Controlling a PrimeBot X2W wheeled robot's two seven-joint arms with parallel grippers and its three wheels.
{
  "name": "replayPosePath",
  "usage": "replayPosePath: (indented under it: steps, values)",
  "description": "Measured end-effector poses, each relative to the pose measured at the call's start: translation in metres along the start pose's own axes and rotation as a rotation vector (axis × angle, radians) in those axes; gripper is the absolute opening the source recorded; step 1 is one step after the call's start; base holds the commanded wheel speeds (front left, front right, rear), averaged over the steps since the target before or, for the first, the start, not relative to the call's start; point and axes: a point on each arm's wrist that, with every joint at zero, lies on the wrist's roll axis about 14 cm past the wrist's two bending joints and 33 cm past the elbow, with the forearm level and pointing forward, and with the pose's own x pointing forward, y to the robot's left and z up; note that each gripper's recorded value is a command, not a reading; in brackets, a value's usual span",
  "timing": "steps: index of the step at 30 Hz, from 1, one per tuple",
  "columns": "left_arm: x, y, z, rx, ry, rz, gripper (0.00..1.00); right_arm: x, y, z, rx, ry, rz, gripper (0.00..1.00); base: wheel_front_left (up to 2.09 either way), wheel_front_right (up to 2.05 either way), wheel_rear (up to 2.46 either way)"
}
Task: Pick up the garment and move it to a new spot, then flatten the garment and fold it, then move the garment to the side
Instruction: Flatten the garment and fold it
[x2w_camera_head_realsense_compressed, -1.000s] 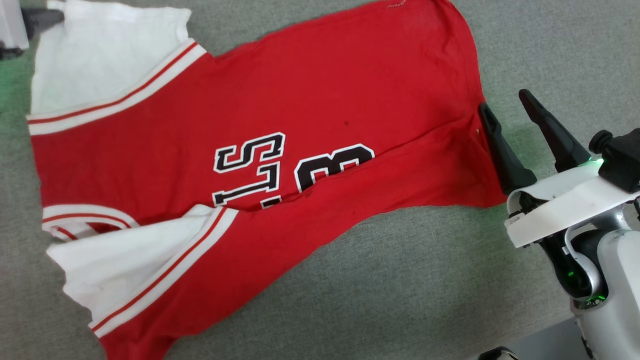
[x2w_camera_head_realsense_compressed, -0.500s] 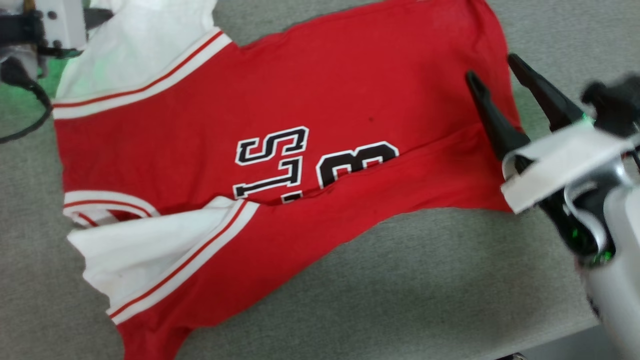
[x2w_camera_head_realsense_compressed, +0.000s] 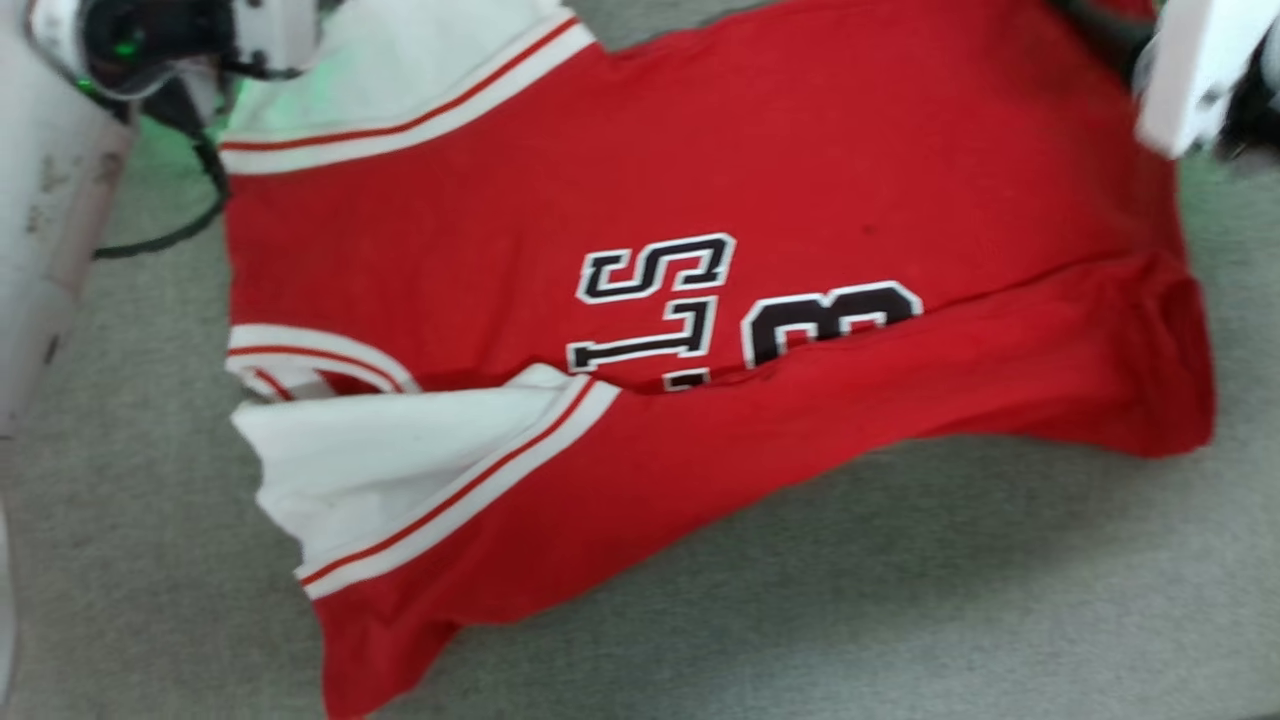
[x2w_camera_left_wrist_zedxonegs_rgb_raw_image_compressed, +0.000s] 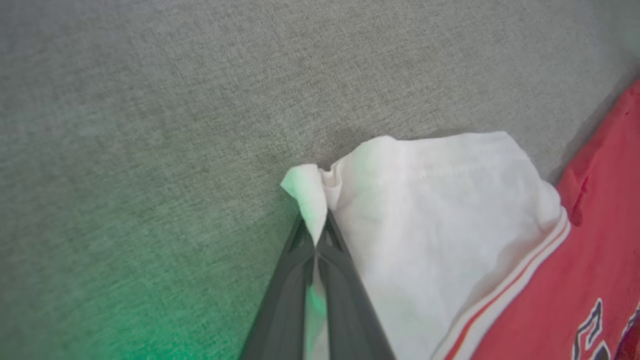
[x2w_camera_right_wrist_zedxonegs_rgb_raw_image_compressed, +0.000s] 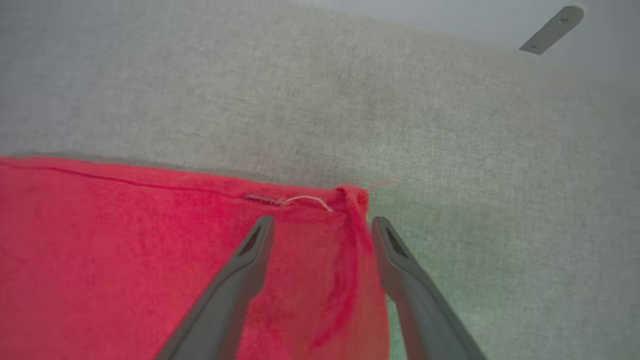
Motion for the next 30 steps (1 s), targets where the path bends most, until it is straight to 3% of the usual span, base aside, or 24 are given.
replayPosePath:
  steps: [8,9,10,20,30]
  values:
    - [-0.005,0.007,-0.007,-0.006,-0.009,-0.003,0.0,0.031,0.0,-0.013,-0.005,0.137,-0.018,1.0,0.0,0.0,0.0]
    - [-0.005,0.007,-0.007,-0.007,-0.011,-0.003,0.0,0.033,0.002,-0.012,-0.002,0.136,-0.008,0.44,0.0,0.0,0.0]
    - [-0.005,0.008,-0.007,-0.01,-0.014,-0.004,0.0,0.035,0.003,-0.012,0.005,0.133,-0.002,0.0,0.0,0.0,0.0]
    - [-0.028,-0.011,-0.001,-0.041,-0.128,-0.05,0.0,0.019,0.005,-0.008,-0.029,0.018,-0.003,0.0,0.0,0.0,0.0]
    - [-0.12,-0.072,0.014,0.047,-0.357,-0.174,0.0,-0.047,0.017,0.0,-0.069,-0.144,0.068,0.0,0.0,0.0,0.0]
